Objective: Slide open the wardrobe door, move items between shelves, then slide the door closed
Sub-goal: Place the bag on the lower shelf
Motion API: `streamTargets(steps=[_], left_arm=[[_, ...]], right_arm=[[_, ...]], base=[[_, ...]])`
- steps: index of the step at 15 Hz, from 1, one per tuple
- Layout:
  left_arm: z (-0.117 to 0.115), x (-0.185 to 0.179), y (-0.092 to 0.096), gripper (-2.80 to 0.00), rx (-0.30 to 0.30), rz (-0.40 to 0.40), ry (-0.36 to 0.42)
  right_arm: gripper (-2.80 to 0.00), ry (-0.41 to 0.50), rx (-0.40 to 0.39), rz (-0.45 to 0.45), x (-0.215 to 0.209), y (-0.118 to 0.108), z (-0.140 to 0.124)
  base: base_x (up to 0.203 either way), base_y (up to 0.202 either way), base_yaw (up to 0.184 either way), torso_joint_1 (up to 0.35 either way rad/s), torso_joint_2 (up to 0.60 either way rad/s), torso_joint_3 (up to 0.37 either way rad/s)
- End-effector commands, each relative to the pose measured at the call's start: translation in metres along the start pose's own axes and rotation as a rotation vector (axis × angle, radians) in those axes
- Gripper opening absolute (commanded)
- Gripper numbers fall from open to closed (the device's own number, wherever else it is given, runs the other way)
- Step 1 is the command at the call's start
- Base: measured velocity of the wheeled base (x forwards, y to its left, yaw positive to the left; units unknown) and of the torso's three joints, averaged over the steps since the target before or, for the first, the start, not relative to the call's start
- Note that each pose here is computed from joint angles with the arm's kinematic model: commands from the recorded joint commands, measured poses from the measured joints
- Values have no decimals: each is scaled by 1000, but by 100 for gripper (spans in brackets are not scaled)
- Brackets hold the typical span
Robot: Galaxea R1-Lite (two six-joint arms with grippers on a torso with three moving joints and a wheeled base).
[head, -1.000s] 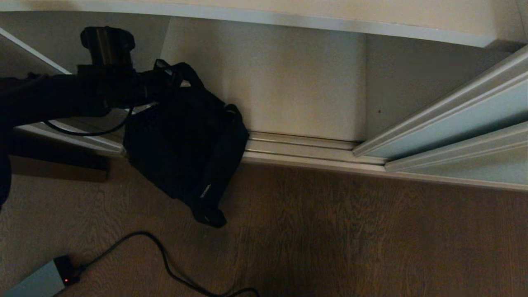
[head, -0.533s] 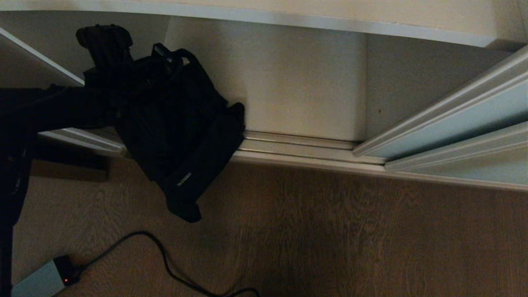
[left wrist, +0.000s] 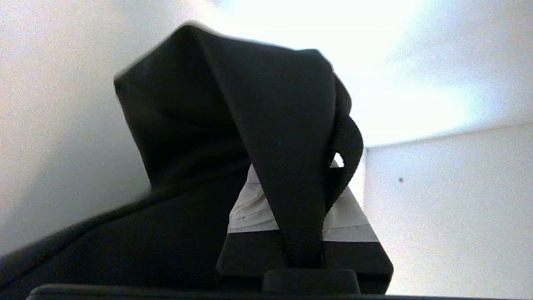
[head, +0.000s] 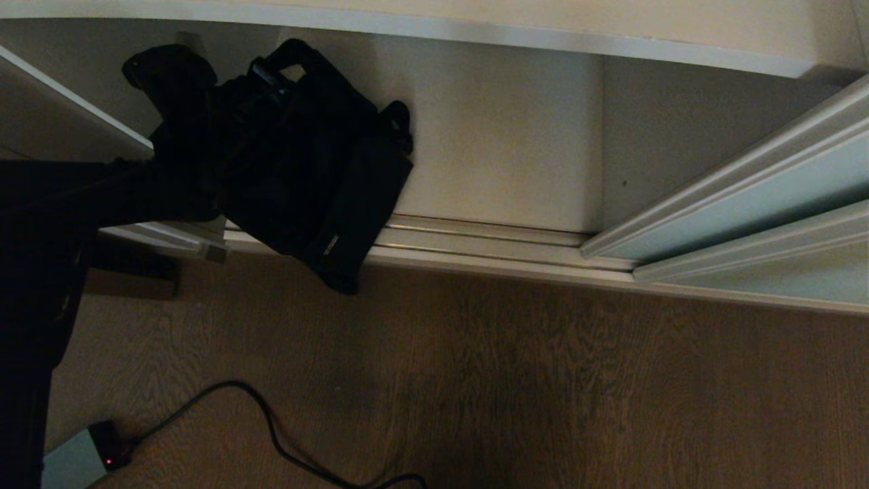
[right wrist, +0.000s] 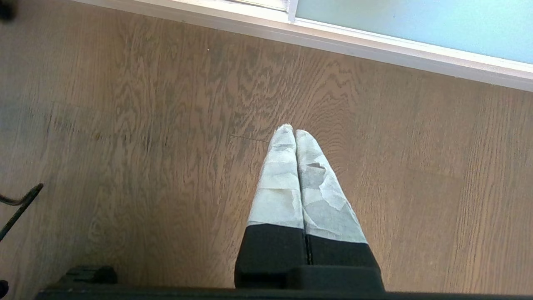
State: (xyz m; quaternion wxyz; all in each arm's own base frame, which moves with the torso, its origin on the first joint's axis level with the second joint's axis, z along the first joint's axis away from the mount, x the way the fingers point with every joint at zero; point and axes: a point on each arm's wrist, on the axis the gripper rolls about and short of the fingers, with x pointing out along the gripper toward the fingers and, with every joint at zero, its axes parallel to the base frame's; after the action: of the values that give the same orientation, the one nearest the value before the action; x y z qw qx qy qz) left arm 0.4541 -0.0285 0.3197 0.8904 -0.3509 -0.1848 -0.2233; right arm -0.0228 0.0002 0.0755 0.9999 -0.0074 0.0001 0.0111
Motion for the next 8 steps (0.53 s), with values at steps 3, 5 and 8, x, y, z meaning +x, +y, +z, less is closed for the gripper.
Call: streamTargets(steps=[3, 5, 8], left_arm=[[-16, 2, 17, -280, -1, 14, 8], [-16, 2, 17, -280, 4, 15, -2], [-21, 2, 23, -280, 0, 27, 7]], right_arm=[[-280, -2, 0, 1, 0, 0, -1], [-280, -3, 0, 1, 0, 0, -1], [-280, -2, 0, 1, 0, 0, -1]], base=[[0, 0, 0, 0, 0, 0], [0, 0, 0, 0, 0, 0], [0, 0, 0, 0, 0, 0]])
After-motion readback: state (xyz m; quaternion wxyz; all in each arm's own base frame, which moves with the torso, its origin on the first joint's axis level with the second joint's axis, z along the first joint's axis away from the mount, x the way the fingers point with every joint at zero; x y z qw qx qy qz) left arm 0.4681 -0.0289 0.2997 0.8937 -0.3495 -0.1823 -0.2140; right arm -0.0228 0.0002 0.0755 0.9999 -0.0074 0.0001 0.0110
